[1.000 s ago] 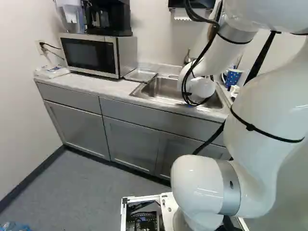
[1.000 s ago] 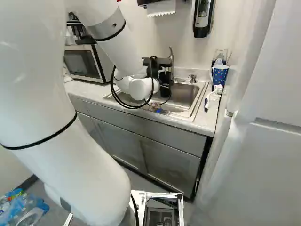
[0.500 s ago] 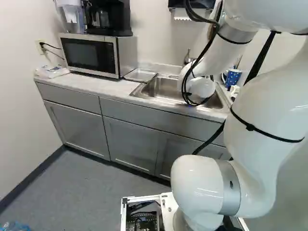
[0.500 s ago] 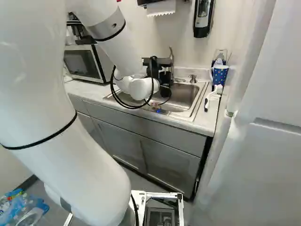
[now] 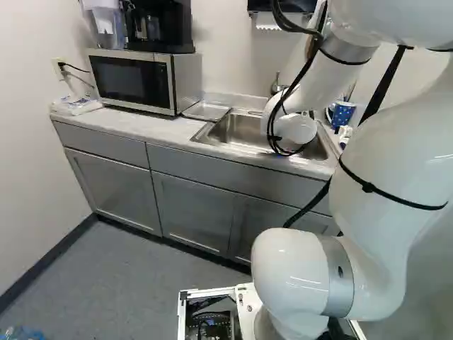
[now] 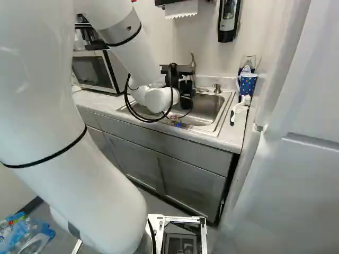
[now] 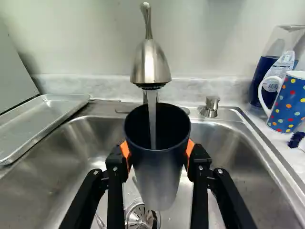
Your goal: Rinse the cup and place it in the tray
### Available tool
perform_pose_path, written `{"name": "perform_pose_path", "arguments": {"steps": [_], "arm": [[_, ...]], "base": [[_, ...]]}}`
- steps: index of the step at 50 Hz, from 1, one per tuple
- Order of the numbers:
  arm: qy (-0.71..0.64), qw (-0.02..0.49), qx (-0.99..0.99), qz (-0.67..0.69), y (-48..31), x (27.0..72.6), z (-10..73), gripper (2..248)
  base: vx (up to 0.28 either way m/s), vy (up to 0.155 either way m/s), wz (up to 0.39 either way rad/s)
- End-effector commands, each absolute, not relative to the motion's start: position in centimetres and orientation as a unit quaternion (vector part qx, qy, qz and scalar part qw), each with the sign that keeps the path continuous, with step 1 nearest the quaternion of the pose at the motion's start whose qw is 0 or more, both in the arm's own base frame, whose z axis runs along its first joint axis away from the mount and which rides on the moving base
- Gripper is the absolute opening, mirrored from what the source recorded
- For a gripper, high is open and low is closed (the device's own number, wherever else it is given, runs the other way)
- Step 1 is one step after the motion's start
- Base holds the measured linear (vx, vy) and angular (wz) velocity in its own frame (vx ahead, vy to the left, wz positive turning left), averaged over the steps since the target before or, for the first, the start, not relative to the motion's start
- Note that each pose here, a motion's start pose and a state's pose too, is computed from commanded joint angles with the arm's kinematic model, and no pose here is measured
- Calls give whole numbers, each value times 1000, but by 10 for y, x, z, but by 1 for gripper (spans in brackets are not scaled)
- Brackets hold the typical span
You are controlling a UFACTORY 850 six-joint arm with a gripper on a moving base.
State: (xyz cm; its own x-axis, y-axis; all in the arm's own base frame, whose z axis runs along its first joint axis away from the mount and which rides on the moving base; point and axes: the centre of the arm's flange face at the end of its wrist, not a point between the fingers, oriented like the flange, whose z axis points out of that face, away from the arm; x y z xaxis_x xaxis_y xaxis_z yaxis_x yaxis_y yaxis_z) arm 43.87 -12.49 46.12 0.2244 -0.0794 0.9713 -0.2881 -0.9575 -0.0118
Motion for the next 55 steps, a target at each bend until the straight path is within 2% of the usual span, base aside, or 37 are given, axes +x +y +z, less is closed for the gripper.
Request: {"name": "perform_pose_path", "arguments": {"steps": [55], "arm": [[-118,85,778,611,-125,439,461,125]], "base": [[0,0,0]]}}
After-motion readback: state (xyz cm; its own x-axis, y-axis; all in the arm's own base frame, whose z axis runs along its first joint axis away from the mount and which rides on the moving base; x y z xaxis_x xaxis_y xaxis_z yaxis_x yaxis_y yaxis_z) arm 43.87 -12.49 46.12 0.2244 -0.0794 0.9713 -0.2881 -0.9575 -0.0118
